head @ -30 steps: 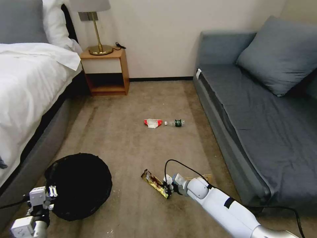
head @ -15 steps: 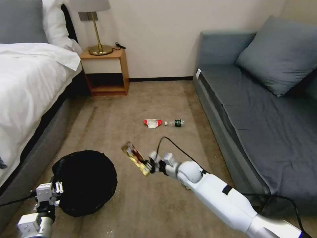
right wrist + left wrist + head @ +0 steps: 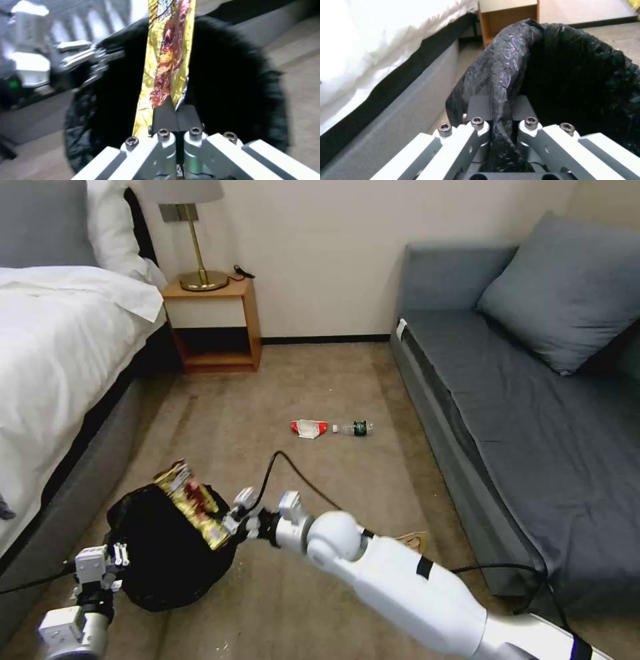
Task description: Pick up the trash bin, then pick up the garbage on the floor and place it into the trash bin.
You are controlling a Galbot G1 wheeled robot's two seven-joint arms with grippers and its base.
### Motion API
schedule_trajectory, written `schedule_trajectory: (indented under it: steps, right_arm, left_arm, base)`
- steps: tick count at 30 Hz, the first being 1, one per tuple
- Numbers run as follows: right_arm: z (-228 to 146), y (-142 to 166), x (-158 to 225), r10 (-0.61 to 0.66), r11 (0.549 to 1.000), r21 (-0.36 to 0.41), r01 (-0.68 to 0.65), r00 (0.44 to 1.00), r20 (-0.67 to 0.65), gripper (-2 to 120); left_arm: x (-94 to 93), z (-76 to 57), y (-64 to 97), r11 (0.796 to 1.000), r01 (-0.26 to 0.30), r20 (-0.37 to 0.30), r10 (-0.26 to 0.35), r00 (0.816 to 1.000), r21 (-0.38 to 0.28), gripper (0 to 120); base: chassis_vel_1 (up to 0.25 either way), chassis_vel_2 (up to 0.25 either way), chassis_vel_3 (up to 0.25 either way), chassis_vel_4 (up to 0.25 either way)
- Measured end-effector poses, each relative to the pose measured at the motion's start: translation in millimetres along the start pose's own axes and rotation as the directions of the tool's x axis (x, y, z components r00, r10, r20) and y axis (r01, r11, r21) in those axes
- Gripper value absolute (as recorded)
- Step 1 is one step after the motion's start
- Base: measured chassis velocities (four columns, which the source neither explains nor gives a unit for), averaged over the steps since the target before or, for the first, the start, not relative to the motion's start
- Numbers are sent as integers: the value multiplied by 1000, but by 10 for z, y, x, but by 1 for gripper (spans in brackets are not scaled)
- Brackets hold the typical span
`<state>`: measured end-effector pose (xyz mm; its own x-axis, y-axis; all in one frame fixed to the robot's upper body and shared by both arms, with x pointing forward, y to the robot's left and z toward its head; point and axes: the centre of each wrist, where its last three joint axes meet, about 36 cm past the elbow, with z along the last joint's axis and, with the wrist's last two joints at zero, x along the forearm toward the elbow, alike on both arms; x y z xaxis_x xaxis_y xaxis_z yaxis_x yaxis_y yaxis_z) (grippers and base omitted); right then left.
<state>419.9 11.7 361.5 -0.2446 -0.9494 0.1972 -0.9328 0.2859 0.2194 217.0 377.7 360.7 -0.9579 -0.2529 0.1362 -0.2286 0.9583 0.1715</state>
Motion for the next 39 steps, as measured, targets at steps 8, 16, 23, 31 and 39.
schedule_trajectory:
  steps: [8, 16, 23, 31, 39]
  right_arm:
    - [154, 26, -233, 12, 1000, -5, -12, 1000, -15, 0]
    - [306, -120, -419, 95, 995, 26, -94, 995, -34, 1]
    - [404, -141, -431, 116, 992, 63, -113, 992, -46, 23]
    - [428, -205, -296, 132, 987, 103, -125, 990, -58, 55]
    - [308, -317, 84, 149, 977, 163, -141, 988, -41, 79]
  left_arm:
    - [33, 15, -40, 999, -29, 30, 29, 999, 14, 6]
    - [67, 6, -31, 999, -43, 46, 42, 998, 24, 6]
    - [68, 5, -30, 998, -49, 55, 48, 997, 26, 6]
    - [69, -3, 30, 998, -61, 71, 59, 996, 17, 6]
    - [59, -1, 66, 998, -58, 73, 56, 996, 14, 6]
  base:
    - [0, 0, 0, 0]
    - [0, 0, 0, 0]
    - [0, 0, 0, 0]
    - [0, 0, 0, 0]
    - [0, 0, 0, 0]
